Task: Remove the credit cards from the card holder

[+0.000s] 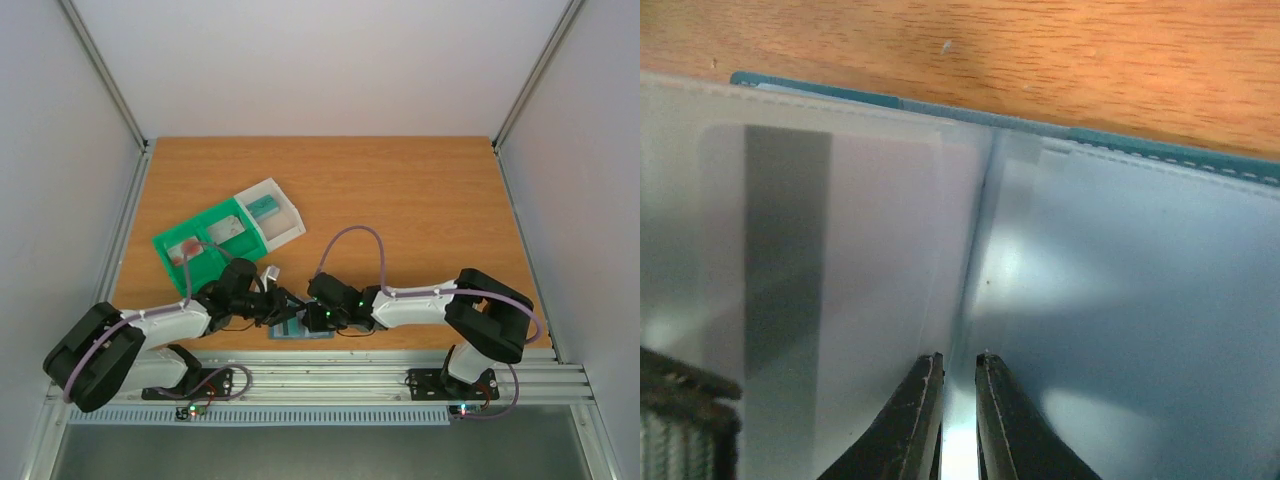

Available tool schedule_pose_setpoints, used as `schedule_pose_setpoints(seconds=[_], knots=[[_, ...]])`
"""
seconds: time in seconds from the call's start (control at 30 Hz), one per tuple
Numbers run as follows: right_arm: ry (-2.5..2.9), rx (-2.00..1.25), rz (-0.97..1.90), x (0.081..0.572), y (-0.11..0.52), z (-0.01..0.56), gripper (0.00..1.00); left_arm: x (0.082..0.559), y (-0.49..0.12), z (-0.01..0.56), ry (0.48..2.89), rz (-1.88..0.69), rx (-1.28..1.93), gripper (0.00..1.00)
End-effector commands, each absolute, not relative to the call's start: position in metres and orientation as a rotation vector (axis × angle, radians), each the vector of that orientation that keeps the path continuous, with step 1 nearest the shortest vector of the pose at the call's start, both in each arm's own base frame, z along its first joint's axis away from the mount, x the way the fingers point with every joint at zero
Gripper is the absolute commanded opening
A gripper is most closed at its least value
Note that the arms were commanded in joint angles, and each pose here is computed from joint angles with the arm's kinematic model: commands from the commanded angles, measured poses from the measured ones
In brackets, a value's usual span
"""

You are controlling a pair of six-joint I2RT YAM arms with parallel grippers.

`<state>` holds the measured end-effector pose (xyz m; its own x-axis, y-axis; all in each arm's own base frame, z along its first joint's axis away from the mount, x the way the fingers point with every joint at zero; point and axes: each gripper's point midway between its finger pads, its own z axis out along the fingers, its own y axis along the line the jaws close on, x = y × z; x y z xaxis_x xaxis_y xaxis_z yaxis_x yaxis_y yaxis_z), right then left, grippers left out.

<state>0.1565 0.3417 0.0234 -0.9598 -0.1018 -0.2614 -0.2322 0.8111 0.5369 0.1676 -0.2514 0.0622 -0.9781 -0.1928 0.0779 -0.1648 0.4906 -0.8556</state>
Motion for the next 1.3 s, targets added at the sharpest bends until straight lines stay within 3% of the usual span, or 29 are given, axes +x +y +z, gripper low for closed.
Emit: schedule_pose_setpoints(seconds=[0.0,0.27,0.77,1.27], knots=[[2.759,-0.224,0.807,0.161,0.328,0.026,0.12,0.18,-0.263,0.074,2.62,-1.551,-0.274,0.35],[2.729,-0.21,0.77,0.163,0.316,0.036,0.17,0.181,-0.268,0.073,2.627,-1.539,-0.259,0.37],[2.621,-0.183,0.613,0.172,0.273,0.075,0.18,0.184,-0.275,0.085,2.604,-1.549,-0.217,0.4],[2.586,-0.185,0.681,0.171,0.277,0.096,0.19,0.185,-0.279,0.082,2.603,-1.541,-0.187,0.41]])
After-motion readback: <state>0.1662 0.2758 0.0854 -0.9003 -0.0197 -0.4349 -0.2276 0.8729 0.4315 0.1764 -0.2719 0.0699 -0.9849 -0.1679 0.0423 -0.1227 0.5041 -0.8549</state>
